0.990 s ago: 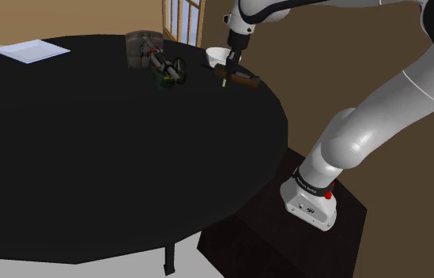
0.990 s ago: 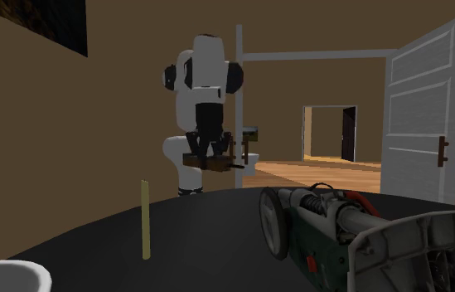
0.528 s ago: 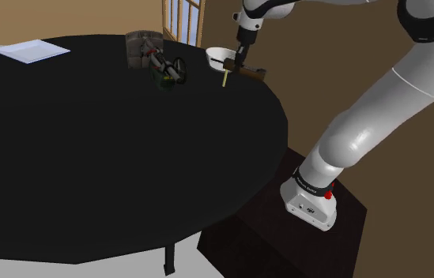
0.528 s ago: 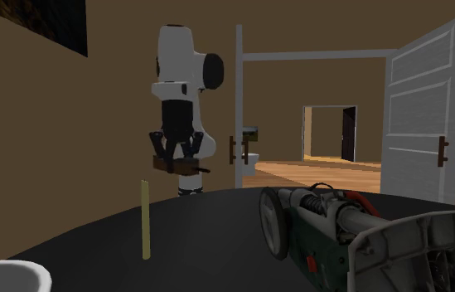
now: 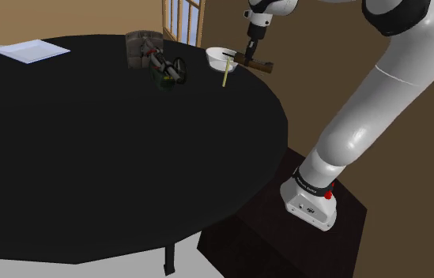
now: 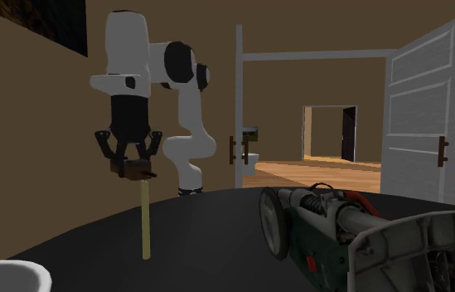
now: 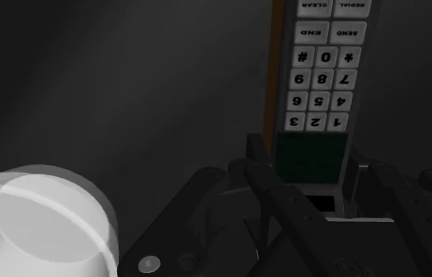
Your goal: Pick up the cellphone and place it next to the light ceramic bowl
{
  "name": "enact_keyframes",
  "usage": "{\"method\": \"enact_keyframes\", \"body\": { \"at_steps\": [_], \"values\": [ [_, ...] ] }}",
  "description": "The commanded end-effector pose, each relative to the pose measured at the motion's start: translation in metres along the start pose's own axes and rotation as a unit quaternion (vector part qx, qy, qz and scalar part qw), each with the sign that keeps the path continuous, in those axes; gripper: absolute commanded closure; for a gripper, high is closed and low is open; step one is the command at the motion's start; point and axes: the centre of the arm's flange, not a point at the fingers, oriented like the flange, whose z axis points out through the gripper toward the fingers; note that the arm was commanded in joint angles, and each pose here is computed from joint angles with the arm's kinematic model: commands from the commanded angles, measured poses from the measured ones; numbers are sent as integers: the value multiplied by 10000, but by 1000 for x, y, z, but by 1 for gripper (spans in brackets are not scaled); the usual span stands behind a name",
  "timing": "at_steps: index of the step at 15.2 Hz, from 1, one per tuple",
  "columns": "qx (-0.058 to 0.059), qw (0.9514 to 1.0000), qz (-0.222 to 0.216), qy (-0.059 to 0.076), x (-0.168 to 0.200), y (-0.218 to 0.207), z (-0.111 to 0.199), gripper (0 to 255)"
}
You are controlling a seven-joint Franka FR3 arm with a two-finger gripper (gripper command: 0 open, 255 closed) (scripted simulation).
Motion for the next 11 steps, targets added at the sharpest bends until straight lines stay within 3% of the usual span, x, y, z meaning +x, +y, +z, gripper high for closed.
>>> {"method": "enact_keyframes", "body": {
  "at_steps": [1,11],
  "values": [
    [-5,10000,-9,1,-5,25,1,255],
    [-5,10000,-9,1,-28,155,1,255]
  ]
}}
